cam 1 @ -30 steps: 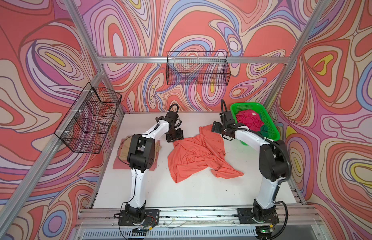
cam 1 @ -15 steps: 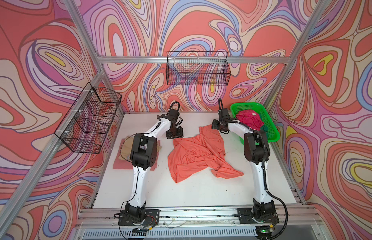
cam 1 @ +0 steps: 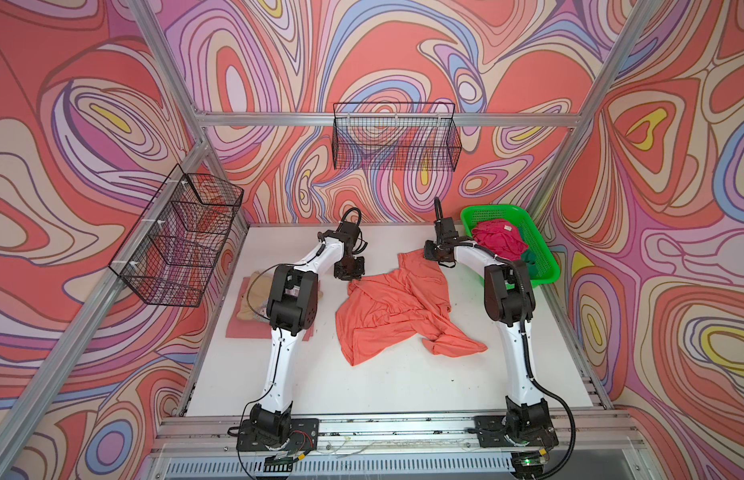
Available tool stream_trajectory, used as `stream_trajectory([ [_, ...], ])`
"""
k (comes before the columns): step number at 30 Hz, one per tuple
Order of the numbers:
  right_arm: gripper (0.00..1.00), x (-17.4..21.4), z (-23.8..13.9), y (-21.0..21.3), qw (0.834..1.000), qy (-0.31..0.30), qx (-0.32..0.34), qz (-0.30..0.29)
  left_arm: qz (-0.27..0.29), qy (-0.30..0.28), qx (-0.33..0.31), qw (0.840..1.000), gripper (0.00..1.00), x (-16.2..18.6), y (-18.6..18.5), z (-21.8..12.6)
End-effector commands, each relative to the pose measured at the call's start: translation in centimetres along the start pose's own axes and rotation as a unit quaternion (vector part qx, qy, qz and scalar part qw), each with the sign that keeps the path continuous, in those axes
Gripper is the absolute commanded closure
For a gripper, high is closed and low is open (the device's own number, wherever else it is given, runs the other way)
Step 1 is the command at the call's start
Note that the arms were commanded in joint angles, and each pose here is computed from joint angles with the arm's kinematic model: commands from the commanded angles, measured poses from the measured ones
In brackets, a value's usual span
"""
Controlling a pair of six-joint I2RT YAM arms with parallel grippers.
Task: Fold and stack the t-shirts
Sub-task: 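Open both grippers and move them to the shirt's far edge, then grasp the shirt's far edge with both grippers and lift it up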
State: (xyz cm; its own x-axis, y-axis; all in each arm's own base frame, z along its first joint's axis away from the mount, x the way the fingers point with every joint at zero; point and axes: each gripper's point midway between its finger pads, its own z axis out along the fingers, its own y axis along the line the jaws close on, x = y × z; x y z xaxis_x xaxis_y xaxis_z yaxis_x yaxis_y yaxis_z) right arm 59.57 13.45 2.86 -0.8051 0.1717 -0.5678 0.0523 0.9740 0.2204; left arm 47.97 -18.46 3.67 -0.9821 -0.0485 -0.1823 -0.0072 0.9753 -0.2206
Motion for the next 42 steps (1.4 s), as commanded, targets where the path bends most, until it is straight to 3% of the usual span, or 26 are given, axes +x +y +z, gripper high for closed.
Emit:
stream_trajectory([
  [1,1.0,0.5,0.2,-0.1,1.0,0.01,0.002,-0.008,0.005,-0.012,-0.008,1.0,0.92,-1.0,0.2,-1.6],
  [4,1.0,-2.5,-2.5,0.9,0.999,-0.028,-0.008,-0.015,0.008,-0.056,-0.007,0.998,1.0,-2.6,-0.2,-4.9],
  [11,1.0,-10.5,-14.0,3.2,0.986,-0.165,-0.033,-0.016,0.012,-0.165,-0.013,0.986,1.0,-4.1,-0.4,-14.1],
  [18,1.0,-14.4,-28.5,4.3,0.951,-0.303,-0.065,-0.011,0.004,-0.249,-0.004,0.968,1.0,-2.3,0.3,-20.8],
  [22,1.0,-15.4,-38.4,5.1,0.918,-0.382,-0.106,-0.001,-0.007,-0.308,-0.012,0.951,1.0,-1.7,1.0,-25.7],
  [26,1.0,-15.9,-48.6,5.6,0.878,-0.457,-0.141,0.009,-0.007,-0.401,-0.018,0.916,1.0,-1.2,1.4,-33.5],
  [30,1.0,-15.5,-57.8,6.8,0.837,-0.51,-0.197,0.001,0.009,-0.492,0.031,0.87,1.0,0.7,0.2,-41.7],
  [36,1.0,-13.5,-68.2,7.8,0.786,-0.561,-0.258,-0.018,0.052,-0.583,0.123,0.801,1.0,5.5,-2.2,-51.0],
  [42,1.0,-11.3,-75.9,8.3,0.746,-0.594,-0.3,-0.037,0.139,-0.653,0.149,0.73,1.0,10.4,-4.6,-57.7],
])
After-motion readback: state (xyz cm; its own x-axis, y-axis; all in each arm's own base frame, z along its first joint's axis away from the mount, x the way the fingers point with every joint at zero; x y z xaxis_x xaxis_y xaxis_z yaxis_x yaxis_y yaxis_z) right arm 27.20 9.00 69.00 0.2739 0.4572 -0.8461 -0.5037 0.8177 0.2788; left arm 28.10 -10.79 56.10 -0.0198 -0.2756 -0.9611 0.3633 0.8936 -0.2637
